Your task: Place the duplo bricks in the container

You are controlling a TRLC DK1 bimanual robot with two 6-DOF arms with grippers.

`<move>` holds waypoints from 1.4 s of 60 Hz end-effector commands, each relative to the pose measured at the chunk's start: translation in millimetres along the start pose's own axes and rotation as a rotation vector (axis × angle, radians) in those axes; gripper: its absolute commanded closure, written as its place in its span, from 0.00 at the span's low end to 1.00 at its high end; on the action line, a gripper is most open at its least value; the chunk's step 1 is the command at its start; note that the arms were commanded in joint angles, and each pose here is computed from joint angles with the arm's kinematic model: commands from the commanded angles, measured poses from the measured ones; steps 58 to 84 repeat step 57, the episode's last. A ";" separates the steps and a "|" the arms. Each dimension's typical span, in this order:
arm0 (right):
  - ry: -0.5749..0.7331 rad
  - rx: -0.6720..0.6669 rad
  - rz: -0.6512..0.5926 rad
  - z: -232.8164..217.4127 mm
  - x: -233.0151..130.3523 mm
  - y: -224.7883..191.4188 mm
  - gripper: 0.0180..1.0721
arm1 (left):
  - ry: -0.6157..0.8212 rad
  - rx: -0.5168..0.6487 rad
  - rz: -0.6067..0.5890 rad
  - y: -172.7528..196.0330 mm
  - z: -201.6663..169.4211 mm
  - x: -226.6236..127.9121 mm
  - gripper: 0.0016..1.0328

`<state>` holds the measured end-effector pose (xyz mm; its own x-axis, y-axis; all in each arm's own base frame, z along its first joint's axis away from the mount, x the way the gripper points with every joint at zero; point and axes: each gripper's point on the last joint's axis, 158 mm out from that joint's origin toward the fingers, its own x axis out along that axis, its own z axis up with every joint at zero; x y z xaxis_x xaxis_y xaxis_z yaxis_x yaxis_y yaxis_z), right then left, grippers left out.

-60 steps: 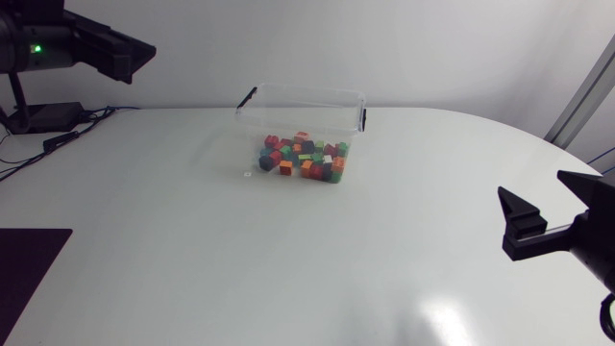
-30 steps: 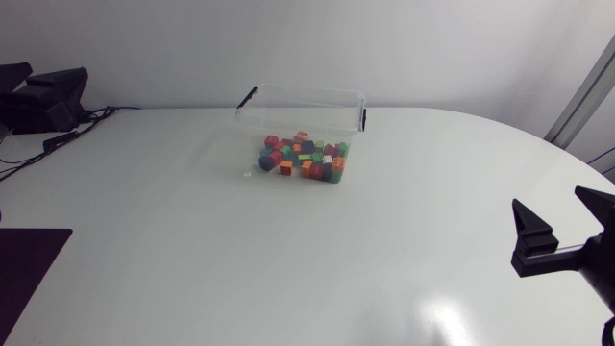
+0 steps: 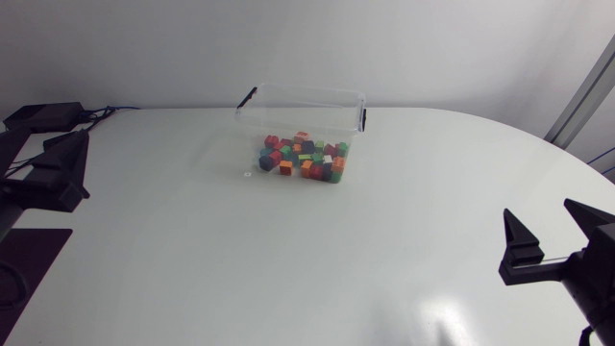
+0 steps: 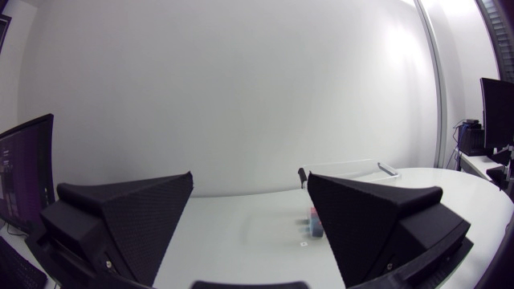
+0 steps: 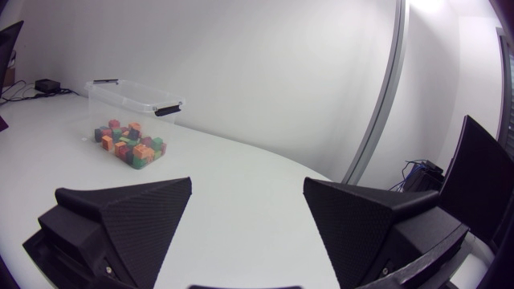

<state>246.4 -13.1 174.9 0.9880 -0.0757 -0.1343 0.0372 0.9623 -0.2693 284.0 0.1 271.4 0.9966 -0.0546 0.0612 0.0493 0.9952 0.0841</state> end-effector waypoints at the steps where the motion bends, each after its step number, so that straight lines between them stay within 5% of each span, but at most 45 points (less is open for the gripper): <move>1: -0.005 0.049 -0.004 -6.6 2.5 0.9 0.05 | 0.022 -0.034 0.000 -3.2 -17.2 -5.1 0.04; 42: -0.086 0.268 0.055 -20.5 10.5 18.0 0.05 | 0.124 -0.085 0.033 -14.9 -118.4 -37.0 0.04; 84: -0.086 0.268 0.055 -20.5 10.5 18.0 0.05 | 0.124 -0.085 0.033 -14.9 -118.4 -37.0 0.04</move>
